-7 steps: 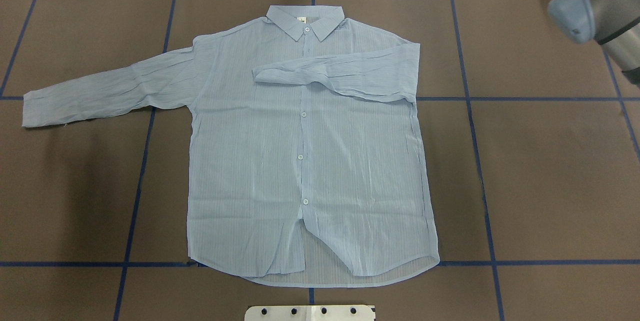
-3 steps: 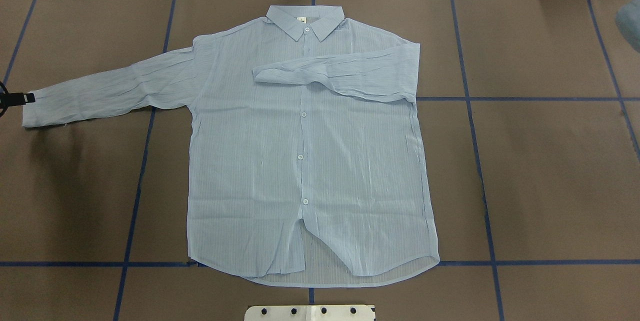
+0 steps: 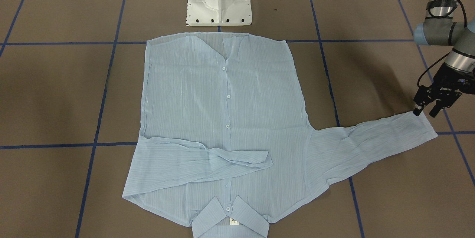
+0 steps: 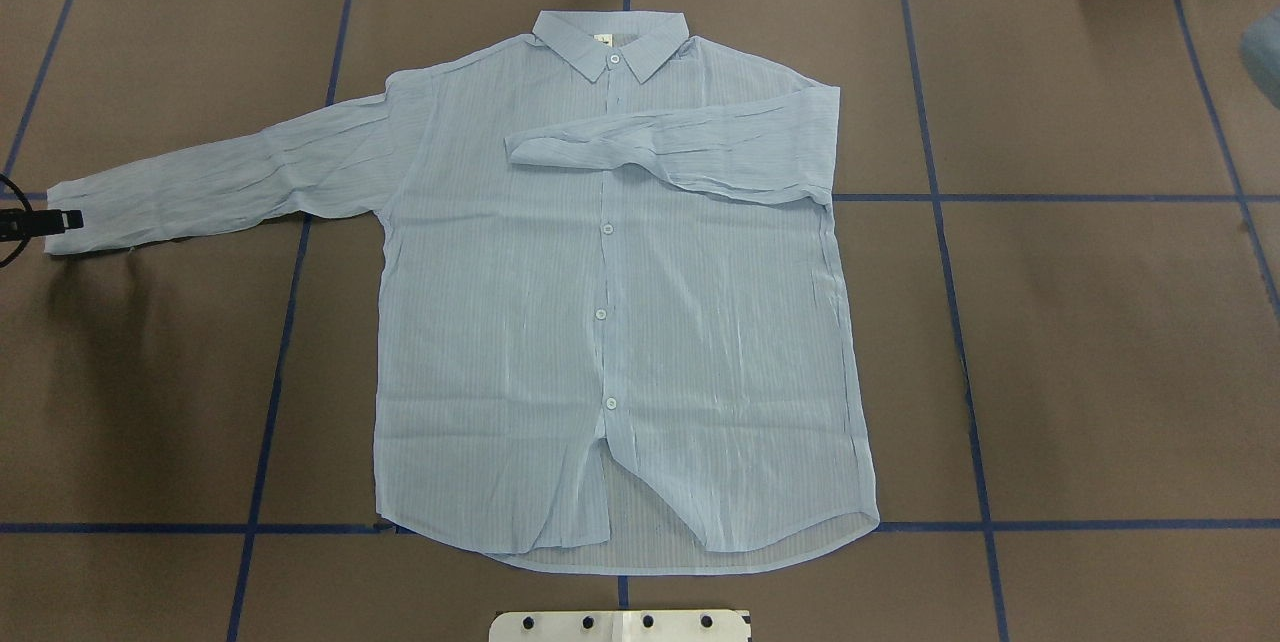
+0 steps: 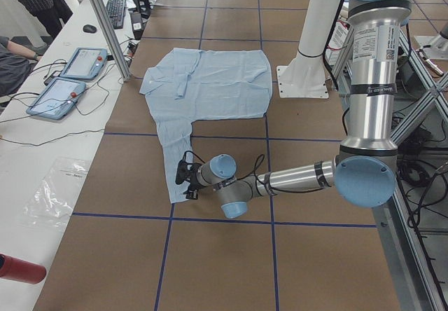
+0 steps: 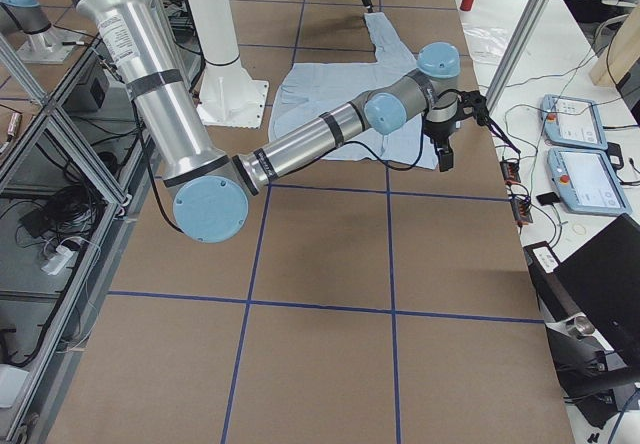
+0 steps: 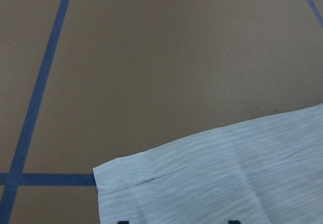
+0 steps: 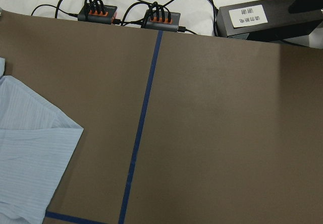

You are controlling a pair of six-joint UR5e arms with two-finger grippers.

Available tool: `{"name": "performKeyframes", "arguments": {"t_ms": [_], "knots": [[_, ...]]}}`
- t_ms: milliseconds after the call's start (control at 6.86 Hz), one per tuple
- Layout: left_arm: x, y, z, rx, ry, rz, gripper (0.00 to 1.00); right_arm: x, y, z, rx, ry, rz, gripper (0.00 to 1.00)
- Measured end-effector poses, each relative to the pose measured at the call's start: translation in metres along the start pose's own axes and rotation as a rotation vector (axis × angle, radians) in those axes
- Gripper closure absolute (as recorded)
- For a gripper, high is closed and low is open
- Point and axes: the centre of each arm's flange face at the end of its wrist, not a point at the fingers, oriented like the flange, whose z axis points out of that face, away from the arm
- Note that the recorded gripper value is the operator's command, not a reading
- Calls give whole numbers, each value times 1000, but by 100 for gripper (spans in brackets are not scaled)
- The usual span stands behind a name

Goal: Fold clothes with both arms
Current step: 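Lower the left gripper onto the other sleeve cuff and grasp it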

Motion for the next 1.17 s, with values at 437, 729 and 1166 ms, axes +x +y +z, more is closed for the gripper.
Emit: {"name": "performKeyframes", "arguments": {"t_ms": [437,729,1166], "knots": [[-6,15,1,-26,-10,7,28,5,5,3,-2,7,4,0],[-4,20,4,-37,-10,12,42,6,6,3,-3,7,5,0],[-5,22,6,-41,-16,10,45,6,6,4,-4,7,4,0]]}}
